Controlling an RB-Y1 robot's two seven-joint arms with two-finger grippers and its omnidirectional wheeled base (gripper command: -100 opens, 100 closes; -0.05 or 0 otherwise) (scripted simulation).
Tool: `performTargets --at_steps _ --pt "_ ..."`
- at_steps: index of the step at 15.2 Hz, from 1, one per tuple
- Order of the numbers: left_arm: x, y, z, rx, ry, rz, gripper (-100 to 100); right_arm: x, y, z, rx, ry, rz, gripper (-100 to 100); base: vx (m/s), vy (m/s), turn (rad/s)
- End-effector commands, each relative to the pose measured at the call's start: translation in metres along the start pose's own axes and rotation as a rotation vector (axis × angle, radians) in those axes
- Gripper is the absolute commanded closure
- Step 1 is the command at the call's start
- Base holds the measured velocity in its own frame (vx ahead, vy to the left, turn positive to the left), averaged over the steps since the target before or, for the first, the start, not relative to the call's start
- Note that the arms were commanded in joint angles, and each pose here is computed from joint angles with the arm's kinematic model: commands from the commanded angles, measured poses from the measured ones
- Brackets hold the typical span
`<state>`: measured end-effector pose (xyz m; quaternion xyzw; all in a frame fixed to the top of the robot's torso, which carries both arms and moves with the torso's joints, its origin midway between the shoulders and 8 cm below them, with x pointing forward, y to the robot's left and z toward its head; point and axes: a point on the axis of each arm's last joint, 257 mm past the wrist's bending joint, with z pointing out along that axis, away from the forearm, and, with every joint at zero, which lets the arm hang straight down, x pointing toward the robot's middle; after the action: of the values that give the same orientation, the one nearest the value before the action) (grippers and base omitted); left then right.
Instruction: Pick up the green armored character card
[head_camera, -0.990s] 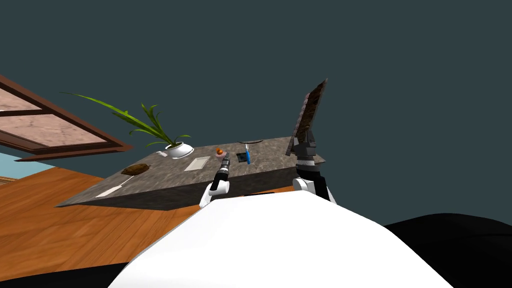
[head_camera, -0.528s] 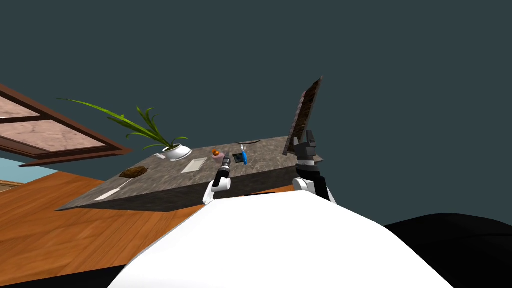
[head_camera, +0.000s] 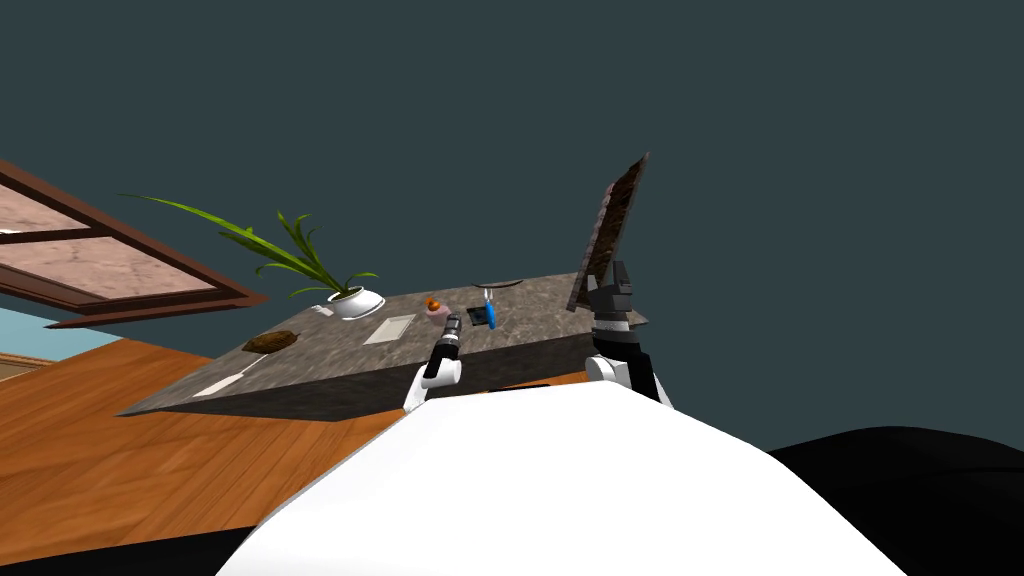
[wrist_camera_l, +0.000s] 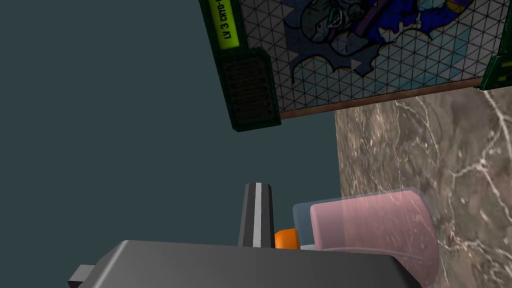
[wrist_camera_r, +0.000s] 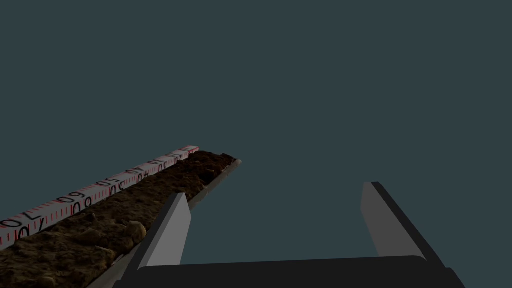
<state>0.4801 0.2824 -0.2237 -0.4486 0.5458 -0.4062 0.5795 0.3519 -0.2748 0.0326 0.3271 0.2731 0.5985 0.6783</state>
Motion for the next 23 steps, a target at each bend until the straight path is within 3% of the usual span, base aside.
performTargets --at_steps 1,2,3,4,5,10,12,13,17,18,19,20,21,22,23 --pt "0.000 0.000 0.000 0.000 0.000 0.000 100 0.000 0.000 0.000 0.000 0.000 0.000 0 0.003 -0.019 0.008" --pt "-0.006 0.001 -0.001 0.002 0.007 0.032 -100 0.000 0.000 0.000 0.000 0.000 0.000 0 0.001 -0.015 -0.001" --pt "-0.007 0.002 -0.001 0.002 0.010 0.041 -100 0.000 0.000 0.000 0.000 0.000 0.000 0 0.002 -0.018 -0.001" --pt "0.002 0.001 -0.001 0.000 0.002 0.001 -100 0.000 0.000 0.000 0.000 0.000 0.000 0 0.003 -0.080 -0.007" --pt "-0.003 0.001 -0.001 0.000 0.005 0.020 -100 0.000 0.000 0.000 0.000 0.000 0.000 0 0.002 -0.070 0.005" --pt "-0.010 0.000 0.022 -0.004 -0.015 0.011 -100 0.000 0.000 0.000 0.000 0.000 0.000 0 -0.004 0.015 -0.051" --pt "-0.010 0.000 0.021 -0.003 -0.014 0.011 -100 0.000 0.000 0.000 0.000 0.000 0.000 0 -0.003 0.022 -0.033" --pt "-0.006 0.001 0.012 -0.002 -0.006 0.014 100 0.000 0.000 0.000 0.000 0.000 0.000 0 0.002 -0.002 0.060" --pt "-0.002 0.001 -0.001 0.000 0.004 0.017 100 0.000 0.000 0.000 0.000 0.000 0.000 0 0.004 -0.024 0.063" --pt "-0.003 0.002 0.003 -0.001 0.001 0.016 100 0.000 0.000 0.000 0.000 0.000 0.000 0 0.003 -0.015 0.020" --pt "-0.008 0.002 0.002 0.002 0.008 0.044 -100 0.000 0.000 0.000 0.000 0.000 0.000 0 0.002 -0.012 -0.002" --pt "-0.009 0.002 0.002 0.003 0.010 0.052 -100 0.000 0.000 0.000 0.000 0.000 0.000 0 0.004 -0.017 -0.006" --pt "0.001 0.001 0.002 0.000 0.002 -0.001 -100 0.000 0.000 0.000 0.000 0.000 0.000 0 0.003 -0.053 0.002" --pt "-0.005 0.002 0.002 0.001 0.005 0.028 -100 0.000 0.000 0.000 0.000 0.000 0.000 0 0.001 -0.044 0.007" --pt "-0.007 0.001 0.009 0.000 -0.001 0.022 -100 0.000 0.000 0.000 0.000 0.000 0.000 0 -0.001 -0.009 -0.023"
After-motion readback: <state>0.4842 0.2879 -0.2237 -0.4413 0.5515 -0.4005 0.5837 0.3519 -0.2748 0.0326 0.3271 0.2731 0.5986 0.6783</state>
